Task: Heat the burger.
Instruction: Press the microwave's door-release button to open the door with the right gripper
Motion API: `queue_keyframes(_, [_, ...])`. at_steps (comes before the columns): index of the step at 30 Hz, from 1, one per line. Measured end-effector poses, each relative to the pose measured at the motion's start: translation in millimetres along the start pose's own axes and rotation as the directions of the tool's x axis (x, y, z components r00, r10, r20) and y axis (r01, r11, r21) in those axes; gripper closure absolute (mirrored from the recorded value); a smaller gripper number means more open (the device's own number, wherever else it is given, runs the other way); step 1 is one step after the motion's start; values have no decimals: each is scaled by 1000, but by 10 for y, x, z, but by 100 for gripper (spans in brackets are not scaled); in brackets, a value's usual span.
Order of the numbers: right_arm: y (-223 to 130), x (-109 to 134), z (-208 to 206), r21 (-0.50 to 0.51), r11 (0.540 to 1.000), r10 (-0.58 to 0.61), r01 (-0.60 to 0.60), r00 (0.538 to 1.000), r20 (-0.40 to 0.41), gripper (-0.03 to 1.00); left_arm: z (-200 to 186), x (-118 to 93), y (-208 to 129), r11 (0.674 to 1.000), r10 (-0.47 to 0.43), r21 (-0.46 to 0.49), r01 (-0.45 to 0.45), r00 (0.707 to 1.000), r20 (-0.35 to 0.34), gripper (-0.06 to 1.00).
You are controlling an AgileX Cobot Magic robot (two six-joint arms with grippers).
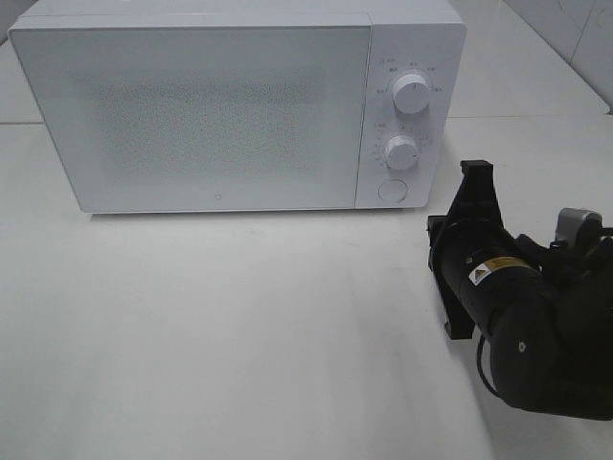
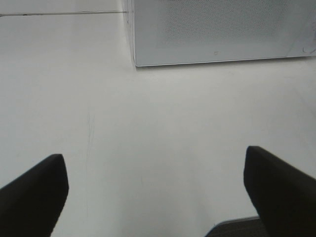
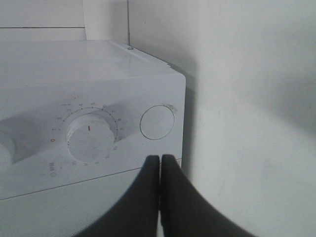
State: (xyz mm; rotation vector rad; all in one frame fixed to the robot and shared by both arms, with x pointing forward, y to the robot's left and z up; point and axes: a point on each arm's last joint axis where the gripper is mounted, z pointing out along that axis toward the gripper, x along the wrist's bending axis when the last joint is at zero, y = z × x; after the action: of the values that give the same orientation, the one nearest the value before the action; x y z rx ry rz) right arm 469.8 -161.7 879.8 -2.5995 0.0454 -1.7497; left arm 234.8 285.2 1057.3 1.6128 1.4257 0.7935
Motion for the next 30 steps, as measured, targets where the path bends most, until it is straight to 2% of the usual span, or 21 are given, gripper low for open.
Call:
queue_keyframes(8, [-124,-19,208,4,1000,3,-3,1000,-7,95,0,0,0,1000,0,0,0,1000,0,6])
queue_keyframes(26, [-132,42,684,26,1000,9,-9,1000,-11,95,0,0,0,1000,0,0,0,1000,0,6])
queue_keyframes(30, [-103,68,789,25,999,31,-31,999,10,95,0,0,0,1000,0,0,0,1000,0,6])
